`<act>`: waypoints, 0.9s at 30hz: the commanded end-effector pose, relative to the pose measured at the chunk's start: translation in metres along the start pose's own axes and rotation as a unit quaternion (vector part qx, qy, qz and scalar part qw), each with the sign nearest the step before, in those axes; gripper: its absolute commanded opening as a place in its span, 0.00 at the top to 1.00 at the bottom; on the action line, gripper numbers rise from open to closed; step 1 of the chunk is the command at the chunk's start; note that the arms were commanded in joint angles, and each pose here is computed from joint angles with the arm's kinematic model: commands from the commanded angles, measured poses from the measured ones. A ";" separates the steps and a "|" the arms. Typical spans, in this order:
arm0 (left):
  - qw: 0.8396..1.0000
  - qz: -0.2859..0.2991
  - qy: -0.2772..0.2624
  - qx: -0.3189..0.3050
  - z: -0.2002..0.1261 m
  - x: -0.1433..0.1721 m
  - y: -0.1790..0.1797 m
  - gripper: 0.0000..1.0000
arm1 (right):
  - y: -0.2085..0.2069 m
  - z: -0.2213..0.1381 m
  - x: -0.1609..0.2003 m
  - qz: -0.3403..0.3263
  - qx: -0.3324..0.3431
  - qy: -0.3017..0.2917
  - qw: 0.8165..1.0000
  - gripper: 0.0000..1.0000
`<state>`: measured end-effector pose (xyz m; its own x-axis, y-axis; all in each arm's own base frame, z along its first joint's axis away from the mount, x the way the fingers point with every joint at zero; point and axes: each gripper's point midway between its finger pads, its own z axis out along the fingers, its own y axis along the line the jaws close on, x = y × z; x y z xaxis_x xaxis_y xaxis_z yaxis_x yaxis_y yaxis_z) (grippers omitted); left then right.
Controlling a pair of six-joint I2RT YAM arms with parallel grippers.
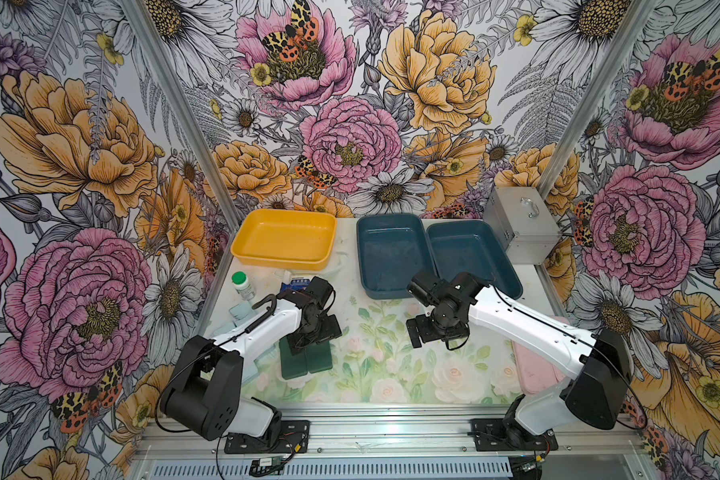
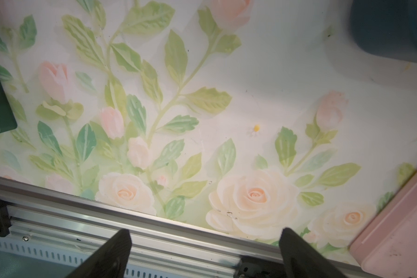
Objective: Place the pencil cases by color into the storage box
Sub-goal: Pick up the pencil case from the center of the board.
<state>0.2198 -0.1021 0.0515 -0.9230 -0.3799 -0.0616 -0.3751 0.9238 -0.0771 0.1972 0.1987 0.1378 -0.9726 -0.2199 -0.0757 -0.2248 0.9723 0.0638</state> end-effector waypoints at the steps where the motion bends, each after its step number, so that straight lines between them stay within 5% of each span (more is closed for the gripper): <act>1: 1.000 0.007 -0.012 0.014 0.003 -0.005 -0.001 0.01 | 0.010 -0.004 -0.011 -0.011 -0.014 -0.016 1.000 0.01; 27: 0.998 0.054 0.001 -0.016 0.023 0.004 -0.020 0.01 | 0.003 -0.001 -0.004 0.005 -0.008 -0.018 1.000 0.01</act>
<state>0.2206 -0.1196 0.0305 -0.9637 -0.2635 -0.0439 -0.2627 0.9646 -0.0218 0.1987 0.2006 0.1324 -0.9739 -0.2154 -0.0714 -0.2199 0.9734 0.0640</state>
